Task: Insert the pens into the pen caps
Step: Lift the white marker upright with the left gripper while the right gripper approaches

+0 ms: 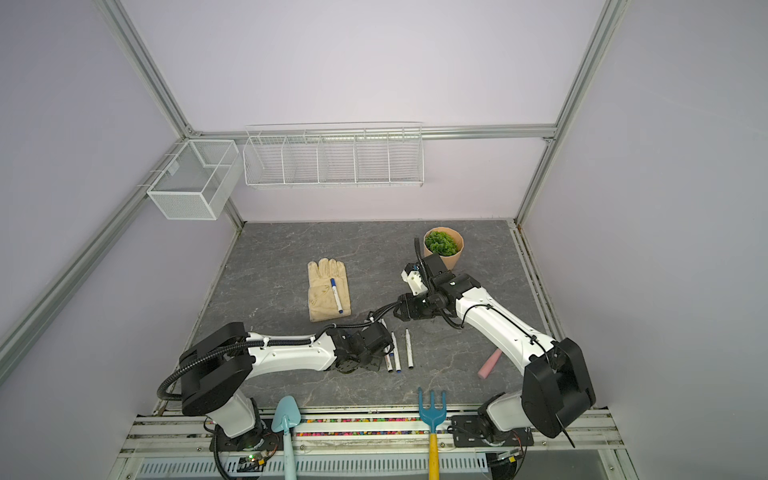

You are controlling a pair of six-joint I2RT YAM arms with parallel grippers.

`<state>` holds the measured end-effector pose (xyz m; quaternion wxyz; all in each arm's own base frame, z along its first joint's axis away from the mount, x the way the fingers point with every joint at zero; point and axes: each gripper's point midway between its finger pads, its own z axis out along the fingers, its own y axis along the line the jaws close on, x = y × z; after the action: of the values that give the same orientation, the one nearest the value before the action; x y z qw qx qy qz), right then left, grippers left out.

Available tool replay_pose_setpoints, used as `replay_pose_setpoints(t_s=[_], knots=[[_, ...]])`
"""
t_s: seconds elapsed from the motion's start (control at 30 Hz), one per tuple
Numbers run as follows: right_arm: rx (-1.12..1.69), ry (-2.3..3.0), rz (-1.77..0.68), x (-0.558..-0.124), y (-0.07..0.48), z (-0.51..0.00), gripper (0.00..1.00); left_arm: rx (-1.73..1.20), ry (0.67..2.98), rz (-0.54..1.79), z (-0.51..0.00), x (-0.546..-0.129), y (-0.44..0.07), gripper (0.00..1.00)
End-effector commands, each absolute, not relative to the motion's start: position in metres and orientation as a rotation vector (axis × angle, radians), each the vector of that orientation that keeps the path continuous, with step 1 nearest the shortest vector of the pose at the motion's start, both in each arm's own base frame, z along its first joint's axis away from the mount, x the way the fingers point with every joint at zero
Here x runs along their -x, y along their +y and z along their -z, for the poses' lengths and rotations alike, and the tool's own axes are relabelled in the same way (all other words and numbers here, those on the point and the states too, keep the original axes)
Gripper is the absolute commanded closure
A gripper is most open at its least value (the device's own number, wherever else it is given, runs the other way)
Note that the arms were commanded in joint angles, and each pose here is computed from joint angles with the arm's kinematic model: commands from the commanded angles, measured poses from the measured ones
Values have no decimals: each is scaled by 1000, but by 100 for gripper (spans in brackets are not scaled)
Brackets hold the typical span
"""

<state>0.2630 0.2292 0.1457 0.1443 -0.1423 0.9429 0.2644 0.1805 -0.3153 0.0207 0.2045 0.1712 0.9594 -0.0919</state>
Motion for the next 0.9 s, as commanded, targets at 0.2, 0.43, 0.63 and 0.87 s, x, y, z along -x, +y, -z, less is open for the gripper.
replay_pose_setpoints(t_s=[0.2,0.43,0.63,0.87], knots=[[382,2698,-765,-264,224,-152,43,-438,2756,96,5,-168,-276,100],[420,2676,-827,-262,233,-159,43,-399,2544,362,-60,-183,-293,100],[581,2567,-1019,-248,264,-185,43,-387,2301,667,-127,-190,-316,100],[690,2490,-1125,-240,290,-206,42,-330,2049,822,-184,-200,-320,100]])
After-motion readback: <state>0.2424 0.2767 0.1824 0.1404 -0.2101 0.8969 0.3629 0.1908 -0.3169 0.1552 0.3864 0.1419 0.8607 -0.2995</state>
